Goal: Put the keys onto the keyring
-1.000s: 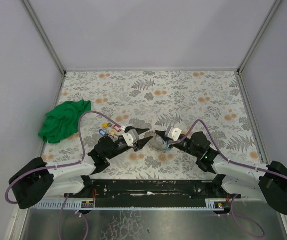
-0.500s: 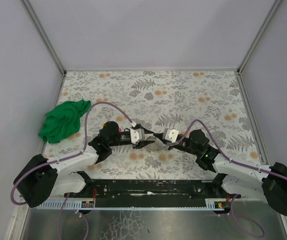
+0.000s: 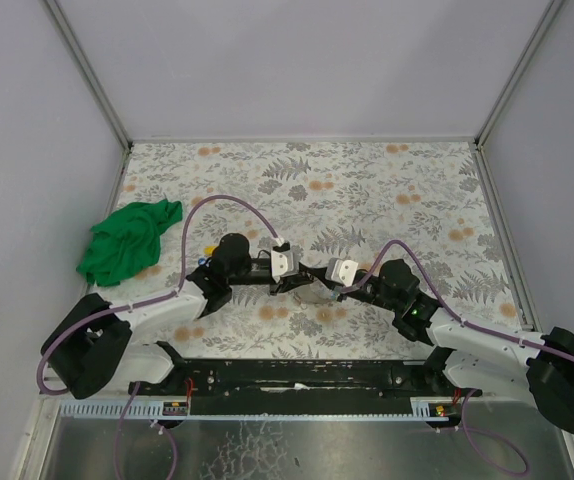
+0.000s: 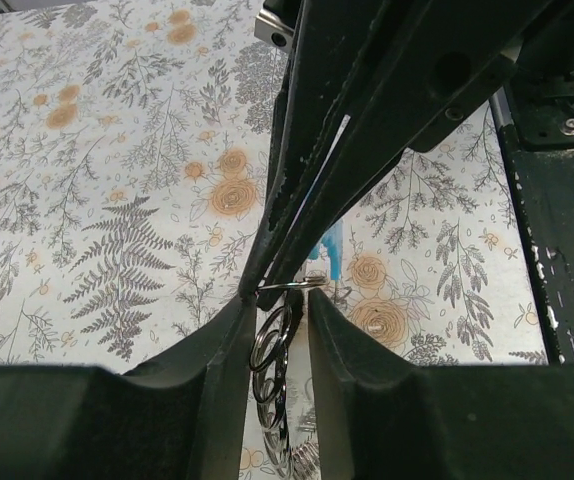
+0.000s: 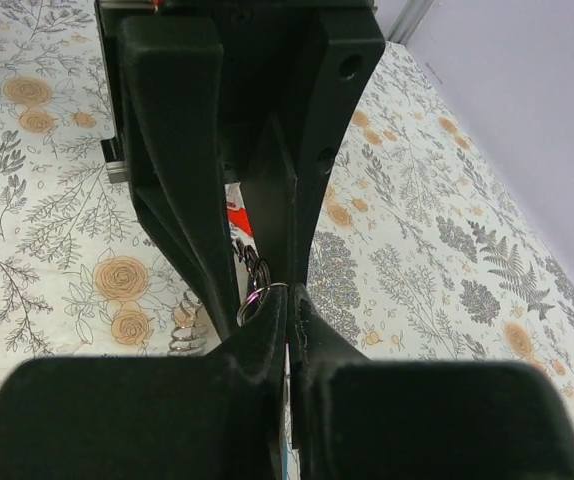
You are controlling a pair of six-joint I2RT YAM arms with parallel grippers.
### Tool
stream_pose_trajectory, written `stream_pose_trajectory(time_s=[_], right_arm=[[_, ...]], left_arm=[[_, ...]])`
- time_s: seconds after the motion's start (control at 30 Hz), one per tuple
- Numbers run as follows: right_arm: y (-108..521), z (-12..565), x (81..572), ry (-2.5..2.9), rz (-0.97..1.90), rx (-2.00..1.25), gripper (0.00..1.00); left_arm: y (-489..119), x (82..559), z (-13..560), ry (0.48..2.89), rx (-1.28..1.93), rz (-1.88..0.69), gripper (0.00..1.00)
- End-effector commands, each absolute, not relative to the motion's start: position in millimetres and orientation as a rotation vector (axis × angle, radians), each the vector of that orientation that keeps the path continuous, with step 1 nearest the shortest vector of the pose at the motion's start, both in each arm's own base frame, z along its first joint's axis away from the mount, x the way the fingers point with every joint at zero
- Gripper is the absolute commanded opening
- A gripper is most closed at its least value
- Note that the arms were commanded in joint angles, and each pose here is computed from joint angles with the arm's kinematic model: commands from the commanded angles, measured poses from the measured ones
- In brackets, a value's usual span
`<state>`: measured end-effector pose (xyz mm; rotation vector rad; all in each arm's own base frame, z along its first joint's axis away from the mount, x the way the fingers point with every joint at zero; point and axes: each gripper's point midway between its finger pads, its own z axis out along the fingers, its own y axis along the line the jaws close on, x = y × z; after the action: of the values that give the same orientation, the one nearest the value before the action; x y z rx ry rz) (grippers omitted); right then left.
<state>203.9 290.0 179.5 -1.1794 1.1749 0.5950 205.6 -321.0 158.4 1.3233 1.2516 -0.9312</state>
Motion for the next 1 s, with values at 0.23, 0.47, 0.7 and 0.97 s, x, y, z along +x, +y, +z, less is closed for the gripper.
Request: stream_pose_trajectory(time_s=[0.23,0.47,0.7,0.97], right_arm=[[297.4,227.5,203.0,1.035,0.627,-1.102,0.01],[296.3,225.2,203.1,1.044,0.623,-1.105,0.04],[286.7,225.3,199.9,1.061,0.586,-1.125,0.18],[281.8,228.9,192.6,1.079,0.59,-1.161,0.28]], left_arm=[[-325.5,197.6,180.0,1.139,1.272,-1.022,0.08],[-326.1,191.1,187.7,1.086,1.242,-1.067,0.0],[-320.2,191.2,185.0,1.077,1.259,-1.015,0.0],[-315.2,187.7,185.5,1.051,1.279,-0.979,0.0]])
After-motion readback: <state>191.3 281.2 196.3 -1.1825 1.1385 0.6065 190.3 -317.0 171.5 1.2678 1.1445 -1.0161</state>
